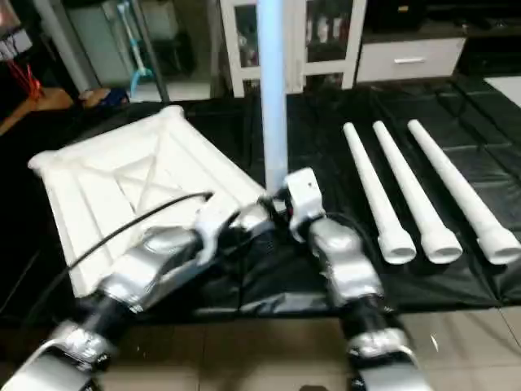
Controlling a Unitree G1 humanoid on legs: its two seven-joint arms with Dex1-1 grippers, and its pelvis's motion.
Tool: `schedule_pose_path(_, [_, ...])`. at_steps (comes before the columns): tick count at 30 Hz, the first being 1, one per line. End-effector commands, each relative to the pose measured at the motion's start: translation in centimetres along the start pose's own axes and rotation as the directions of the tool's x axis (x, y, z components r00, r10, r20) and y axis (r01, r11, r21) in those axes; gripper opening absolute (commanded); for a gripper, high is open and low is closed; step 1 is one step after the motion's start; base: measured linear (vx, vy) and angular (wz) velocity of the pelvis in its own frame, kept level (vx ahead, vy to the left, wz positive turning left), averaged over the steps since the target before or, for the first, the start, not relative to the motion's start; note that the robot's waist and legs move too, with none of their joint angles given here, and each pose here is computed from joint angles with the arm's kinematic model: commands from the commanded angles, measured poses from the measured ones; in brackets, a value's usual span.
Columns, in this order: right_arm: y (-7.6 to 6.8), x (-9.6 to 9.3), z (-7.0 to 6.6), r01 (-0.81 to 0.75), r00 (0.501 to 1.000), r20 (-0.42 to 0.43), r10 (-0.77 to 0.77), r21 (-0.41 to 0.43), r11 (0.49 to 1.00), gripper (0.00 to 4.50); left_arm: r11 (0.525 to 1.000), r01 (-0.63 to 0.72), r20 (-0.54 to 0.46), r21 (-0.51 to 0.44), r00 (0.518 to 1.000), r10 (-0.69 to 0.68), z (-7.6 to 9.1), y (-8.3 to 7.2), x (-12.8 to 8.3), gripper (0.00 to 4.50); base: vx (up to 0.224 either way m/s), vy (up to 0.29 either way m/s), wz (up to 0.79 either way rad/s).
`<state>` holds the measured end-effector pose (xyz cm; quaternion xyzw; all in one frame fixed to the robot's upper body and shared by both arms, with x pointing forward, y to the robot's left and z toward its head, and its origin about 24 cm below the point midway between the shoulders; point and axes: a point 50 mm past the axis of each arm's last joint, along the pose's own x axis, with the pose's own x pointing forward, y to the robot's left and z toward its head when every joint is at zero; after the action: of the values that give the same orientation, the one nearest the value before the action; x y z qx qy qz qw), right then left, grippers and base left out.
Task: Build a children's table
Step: Rotate leg to tighten
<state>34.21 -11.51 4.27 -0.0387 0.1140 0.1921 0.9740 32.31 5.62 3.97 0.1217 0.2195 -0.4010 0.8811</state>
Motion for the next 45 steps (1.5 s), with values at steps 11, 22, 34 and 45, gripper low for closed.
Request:
schedule_pose_path(11, [0.4, 0.0, 2.0, -0.201, 0.971, 0.134, 0.196, 0.021, 0.979, 3.74, 0.997, 0.029, 0.0, 0.065, 1.0, -0.03, -0.9, 1.0, -1.3, 0.0, 0.0, 0.0, 0.0])
schedule_pose_path(22, [-3.0, -3.2, 3.3, -0.559, 0.824, -0.031, 0.565, -0.206, 0.803, 4.46, 0.911, 0.391, -0.023, 0.132, 0.92, -0.392, -3.0, -1.5, -4.7, 0.0, 0.0, 0.0, 0.0])
schedule_pose_path(34, [-4.5, -6.2, 2.0, -0.749, 0.662, -0.195, 0.723, -0.14, 0.648, 4.46, 0.896, 0.422, -0.053, 0.141, 0.907, -0.419, -3.5, -1.4, -5.8, 0.0, 0.0, 0.0, 0.0])
schedule_pose_path(45, [-4.5, -6.1, 1.5, -0.742, 0.669, -0.212, 0.713, -0.135, 0.656, 3.66, 0.886, 0.44, -0.061, 0.144, 0.898, -0.436, -3.3, -1.5, -5.8, 0.0, 0.0, 0.0, 0.0])
